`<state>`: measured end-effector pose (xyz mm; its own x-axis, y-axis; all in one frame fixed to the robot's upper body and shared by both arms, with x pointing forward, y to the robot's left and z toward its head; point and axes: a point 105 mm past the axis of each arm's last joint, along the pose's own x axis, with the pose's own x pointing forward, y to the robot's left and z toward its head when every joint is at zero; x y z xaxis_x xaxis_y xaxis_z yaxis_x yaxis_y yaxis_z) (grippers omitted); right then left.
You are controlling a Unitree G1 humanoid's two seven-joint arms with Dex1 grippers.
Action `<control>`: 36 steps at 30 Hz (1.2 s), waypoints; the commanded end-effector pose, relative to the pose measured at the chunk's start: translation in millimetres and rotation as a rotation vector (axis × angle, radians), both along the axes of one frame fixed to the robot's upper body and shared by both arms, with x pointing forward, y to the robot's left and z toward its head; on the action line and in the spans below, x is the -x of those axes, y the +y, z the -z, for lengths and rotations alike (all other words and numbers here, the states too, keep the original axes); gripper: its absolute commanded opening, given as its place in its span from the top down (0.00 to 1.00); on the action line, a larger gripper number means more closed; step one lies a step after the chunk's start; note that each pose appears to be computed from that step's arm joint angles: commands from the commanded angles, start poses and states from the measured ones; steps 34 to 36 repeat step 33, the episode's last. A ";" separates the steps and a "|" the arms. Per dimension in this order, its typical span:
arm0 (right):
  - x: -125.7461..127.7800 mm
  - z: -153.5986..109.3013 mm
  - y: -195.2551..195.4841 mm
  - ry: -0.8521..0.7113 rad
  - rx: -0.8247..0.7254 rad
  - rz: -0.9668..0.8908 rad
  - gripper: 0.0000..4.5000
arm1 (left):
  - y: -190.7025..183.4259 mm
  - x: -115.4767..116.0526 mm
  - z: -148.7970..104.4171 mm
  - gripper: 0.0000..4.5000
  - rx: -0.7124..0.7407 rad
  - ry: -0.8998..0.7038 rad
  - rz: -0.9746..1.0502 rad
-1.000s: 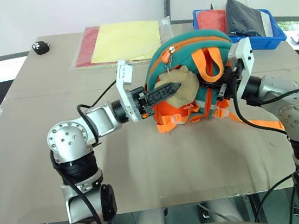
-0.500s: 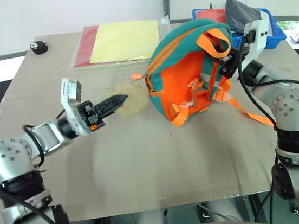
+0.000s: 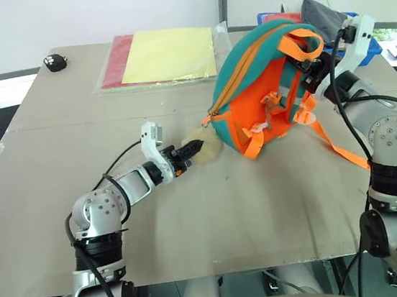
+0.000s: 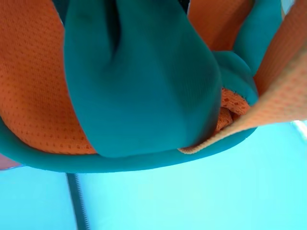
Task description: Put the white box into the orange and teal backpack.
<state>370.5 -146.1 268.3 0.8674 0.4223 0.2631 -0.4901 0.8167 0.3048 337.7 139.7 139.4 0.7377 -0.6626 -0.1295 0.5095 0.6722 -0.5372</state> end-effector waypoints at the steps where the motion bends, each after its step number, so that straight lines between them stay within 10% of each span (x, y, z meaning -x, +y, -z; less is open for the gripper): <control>1: 16.8 -28.9 -22.4 -0.136 0.041 0.077 1.00 | 10.2 1.4 -19.5 0.90 -0.015 -0.149 -0.019; 5: 34.6 -3.4 -7.1 -0.139 0.268 -0.040 0.85 | 14.7 15.3 -50.1 0.90 -0.031 -0.349 0.074; 6: 41.3 3.3 -6.1 -0.146 0.348 -0.062 0.76 | 19.3 18.3 -54.5 0.67 -0.053 -0.385 0.084; 12: 81.9 31.9 -7.5 -0.129 0.525 -0.246 0.14 | 27.9 36.6 -51.9 0.03 -0.233 -0.481 0.145; 14: 92.1 37.8 -14.8 -0.131 0.571 -0.251 0.02 | 31.4 45.2 -48.0 0.00 -0.282 -0.495 0.162; 36: 161.8 105.4 -123.8 0.142 0.729 -0.105 0.02 | 71.2 98.5 0.3 0.00 -0.440 -0.360 0.154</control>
